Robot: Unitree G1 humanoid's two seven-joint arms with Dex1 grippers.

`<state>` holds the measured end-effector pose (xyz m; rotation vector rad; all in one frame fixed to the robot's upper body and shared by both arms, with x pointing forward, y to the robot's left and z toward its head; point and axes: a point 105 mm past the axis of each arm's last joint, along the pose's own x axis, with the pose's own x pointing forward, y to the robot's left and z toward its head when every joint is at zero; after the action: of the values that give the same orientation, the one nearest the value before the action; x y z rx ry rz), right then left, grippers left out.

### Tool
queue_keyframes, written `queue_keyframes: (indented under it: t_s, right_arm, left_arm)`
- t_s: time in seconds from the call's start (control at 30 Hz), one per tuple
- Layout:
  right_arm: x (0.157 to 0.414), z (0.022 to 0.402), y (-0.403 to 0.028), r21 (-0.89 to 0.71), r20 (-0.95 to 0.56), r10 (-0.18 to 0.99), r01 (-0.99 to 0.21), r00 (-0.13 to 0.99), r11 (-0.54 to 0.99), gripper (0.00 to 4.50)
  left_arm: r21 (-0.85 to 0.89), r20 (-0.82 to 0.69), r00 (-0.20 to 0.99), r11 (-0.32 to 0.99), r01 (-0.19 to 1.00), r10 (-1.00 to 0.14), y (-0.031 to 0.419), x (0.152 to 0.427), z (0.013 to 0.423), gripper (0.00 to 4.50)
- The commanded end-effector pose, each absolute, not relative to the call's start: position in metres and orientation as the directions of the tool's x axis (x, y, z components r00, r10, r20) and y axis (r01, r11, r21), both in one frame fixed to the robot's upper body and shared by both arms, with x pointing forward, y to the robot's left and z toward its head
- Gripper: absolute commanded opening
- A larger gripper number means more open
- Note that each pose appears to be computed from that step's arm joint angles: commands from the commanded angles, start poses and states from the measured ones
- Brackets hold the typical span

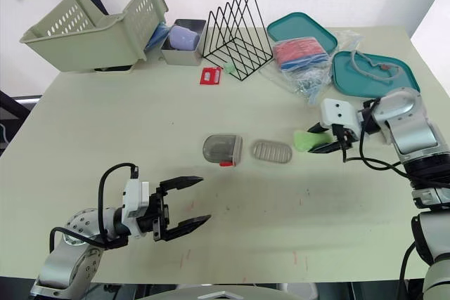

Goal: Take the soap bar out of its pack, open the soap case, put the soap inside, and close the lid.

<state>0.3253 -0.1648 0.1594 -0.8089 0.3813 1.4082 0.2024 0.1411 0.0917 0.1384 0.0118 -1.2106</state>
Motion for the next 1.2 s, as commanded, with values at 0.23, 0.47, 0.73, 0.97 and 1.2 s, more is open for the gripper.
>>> queue_keyframes:
  t_s: [0.23, 0.47, 0.73, 0.97, 1.2]
  right_arm:
    - [0.323, 0.160, -0.097, -0.277, -0.664, 0.723, -0.961, 0.189, -0.003, 1.66]
    - [0.325, 0.151, -0.086, -0.276, -0.691, 0.689, -0.961, 0.216, 0.024, 1.66]
    - [0.325, 0.146, -0.083, -0.260, -0.707, 0.675, -0.965, 0.212, 0.031, 1.66]
    - [0.329, 0.141, -0.081, -0.257, -0.715, 0.664, -0.966, 0.217, 0.038, 1.66]
    - [0.330, 0.144, -0.081, -0.262, -0.713, 0.666, -0.964, 0.217, 0.034, 3.49]
  left_arm:
    - [0.128, -0.043, 0.354, 0.346, 0.929, -0.934, 0.134, 0.205, 0.103, 4.50]
    - [0.152, -0.005, 0.371, 0.366, 0.918, -0.929, 0.129, 0.208, 0.114, 4.50]
    - [0.201, 0.018, 0.380, 0.376, 0.905, -0.925, 0.123, 0.207, 0.123, 4.50]
    - [0.214, 0.036, 0.396, 0.394, 0.894, -0.917, 0.117, 0.210, 0.130, 4.50]
    - [0.201, 0.026, 0.423, 0.419, 0.885, -0.906, 0.116, 0.214, 0.129, 4.50]
